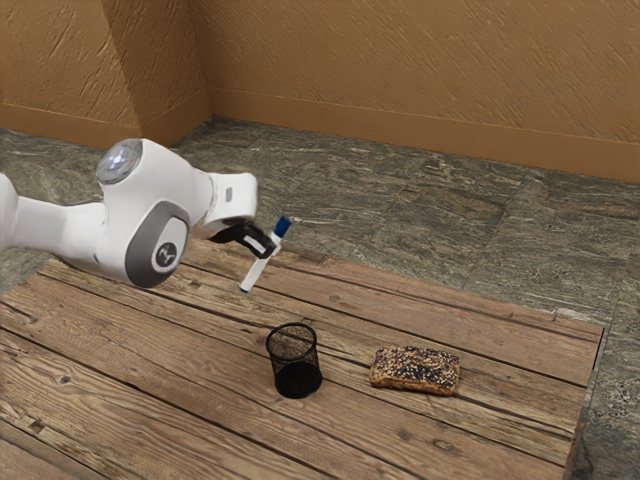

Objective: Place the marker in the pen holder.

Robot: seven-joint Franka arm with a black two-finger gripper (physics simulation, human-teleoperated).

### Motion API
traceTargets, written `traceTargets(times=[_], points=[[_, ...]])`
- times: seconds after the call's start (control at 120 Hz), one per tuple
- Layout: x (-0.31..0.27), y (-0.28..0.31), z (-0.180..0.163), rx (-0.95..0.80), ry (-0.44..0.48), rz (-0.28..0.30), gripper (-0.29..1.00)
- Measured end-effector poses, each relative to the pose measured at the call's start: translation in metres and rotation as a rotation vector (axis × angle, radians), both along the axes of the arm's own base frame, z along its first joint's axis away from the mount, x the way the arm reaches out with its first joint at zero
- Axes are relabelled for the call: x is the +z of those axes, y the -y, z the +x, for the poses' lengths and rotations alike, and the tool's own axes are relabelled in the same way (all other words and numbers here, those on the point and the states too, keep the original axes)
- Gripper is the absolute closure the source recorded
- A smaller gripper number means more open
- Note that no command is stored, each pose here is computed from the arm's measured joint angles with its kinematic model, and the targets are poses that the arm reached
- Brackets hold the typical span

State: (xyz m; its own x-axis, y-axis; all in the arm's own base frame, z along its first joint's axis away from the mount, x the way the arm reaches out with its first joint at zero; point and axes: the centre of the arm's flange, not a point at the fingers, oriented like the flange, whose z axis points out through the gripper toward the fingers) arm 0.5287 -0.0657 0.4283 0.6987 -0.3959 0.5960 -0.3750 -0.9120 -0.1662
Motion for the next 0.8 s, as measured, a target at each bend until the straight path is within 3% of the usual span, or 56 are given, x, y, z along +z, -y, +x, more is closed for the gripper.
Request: traceTargets(times=[0.133, 0.267, 0.8], points=[[-0.002, 0.012, -0.013, -0.016, 0.084, 0.005, 0.68], [-0.012, 0.042, -0.024, -0.057, 0.107, -0.008, 0.68], [-0.084, 0.079, -0.035, -0.098, 0.043, -0.036, 0.66]])
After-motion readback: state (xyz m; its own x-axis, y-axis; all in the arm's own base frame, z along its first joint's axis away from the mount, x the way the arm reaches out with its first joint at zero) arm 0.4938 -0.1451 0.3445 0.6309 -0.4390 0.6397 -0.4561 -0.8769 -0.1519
